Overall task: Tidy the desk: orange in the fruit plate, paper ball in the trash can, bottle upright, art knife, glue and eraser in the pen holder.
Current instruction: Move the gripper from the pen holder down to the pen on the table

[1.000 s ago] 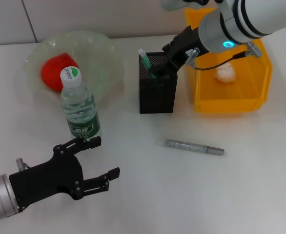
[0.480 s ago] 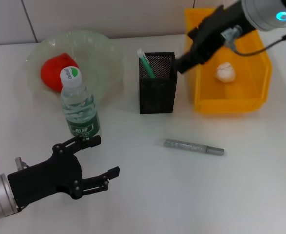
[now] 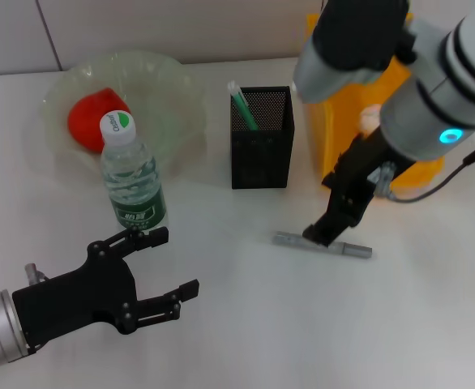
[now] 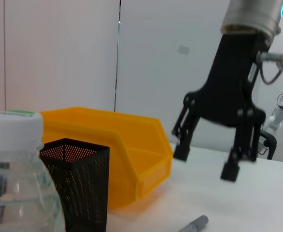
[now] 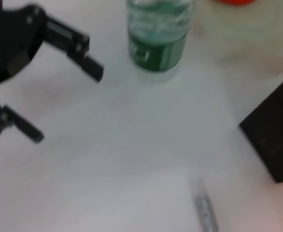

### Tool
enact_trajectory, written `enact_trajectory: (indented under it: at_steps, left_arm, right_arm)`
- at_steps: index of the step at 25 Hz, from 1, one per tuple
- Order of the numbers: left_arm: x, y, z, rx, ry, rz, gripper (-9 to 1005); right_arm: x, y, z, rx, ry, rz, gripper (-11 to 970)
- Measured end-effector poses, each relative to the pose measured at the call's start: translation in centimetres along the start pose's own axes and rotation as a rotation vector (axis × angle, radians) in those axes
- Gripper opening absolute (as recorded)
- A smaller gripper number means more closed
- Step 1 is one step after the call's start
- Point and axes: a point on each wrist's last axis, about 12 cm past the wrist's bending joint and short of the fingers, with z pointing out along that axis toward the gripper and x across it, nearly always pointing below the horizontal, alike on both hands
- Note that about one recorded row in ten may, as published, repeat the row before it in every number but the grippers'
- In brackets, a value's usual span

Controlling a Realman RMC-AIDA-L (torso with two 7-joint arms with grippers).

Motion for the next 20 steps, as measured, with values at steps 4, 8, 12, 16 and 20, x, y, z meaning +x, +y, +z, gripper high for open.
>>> enact_trajectory:
  at_steps: [4, 8, 12, 16, 20]
  left_arm:
    - [0.0, 0.0, 0.0, -0.001, 0.001, -0.005, 866]
    - [0.0, 0.0, 0.0, 0.0, 0.002, -0.013, 866]
    - [0.0, 0.1, -0.2, -0.005, 0.001, -0.015, 866]
    - [0.0, 0.2, -0.2, -0.006, 0.002, -0.014, 866]
    - [0.0, 0.2, -0.2, -0.006, 0.002, -0.014, 866]
  right_arm:
    - [0.3, 0.0, 2.2, -0.017, 0.028, -0.025, 804]
    - [0.4, -0.1, 3.4, -0.005, 0.051, -0.048, 804]
    - [0.6, -0.3, 3.9, -0.006, 0.063, -0.063, 802]
    - [0.6, -0.5, 4.3, -0.003, 0.059, -0.066, 800]
    - [0.6, -0.7, 4.6, 0.0, 0.054, -0.069, 799]
